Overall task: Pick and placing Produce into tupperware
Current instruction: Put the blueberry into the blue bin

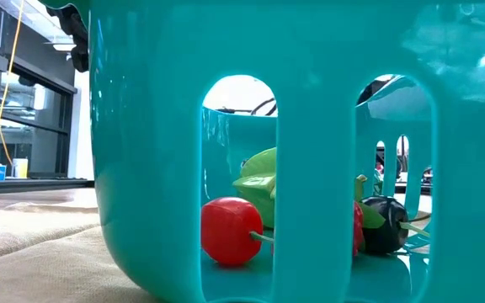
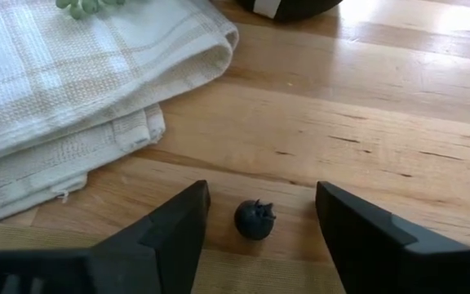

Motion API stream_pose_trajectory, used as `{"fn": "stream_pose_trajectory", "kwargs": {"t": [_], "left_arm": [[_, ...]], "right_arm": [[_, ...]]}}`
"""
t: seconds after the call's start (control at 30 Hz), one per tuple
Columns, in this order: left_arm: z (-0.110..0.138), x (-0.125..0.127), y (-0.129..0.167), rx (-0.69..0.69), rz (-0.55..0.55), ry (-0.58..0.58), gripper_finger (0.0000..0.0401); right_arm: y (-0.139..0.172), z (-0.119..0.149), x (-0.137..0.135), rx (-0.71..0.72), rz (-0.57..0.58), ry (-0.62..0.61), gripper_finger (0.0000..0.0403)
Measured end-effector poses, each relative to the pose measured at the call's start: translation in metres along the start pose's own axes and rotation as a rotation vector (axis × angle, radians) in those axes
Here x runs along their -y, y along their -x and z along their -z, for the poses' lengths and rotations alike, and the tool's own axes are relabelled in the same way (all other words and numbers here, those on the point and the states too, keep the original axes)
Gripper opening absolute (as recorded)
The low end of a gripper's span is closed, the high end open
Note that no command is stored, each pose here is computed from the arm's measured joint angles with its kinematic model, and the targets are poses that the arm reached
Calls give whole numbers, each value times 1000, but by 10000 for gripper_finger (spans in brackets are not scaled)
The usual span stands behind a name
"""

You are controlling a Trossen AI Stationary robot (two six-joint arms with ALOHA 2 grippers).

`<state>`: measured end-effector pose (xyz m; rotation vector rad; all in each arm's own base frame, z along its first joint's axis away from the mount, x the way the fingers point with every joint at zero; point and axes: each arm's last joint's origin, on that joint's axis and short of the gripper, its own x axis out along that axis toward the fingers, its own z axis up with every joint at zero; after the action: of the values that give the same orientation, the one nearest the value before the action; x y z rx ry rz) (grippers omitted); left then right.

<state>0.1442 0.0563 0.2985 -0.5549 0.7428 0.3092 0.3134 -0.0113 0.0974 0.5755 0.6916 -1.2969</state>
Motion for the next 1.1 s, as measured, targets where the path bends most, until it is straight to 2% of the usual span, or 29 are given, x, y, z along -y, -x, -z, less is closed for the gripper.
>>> {"fn": "stream_pose_trajectory", "kwargs": {"t": [0.23, 0.6, 1.1], "left_arm": [[0, 0, 0, 0, 0, 0, 3], [0, 0, 0, 0, 1, -1, 3], [0, 0, 0, -1, 1, -1, 3]], "right_arm": [[0, 0, 0, -4, -5, 2, 184], [0, 0, -1, -11, -7, -2, 178], [1, 1, 0, -21, -5, -23, 144]]}}
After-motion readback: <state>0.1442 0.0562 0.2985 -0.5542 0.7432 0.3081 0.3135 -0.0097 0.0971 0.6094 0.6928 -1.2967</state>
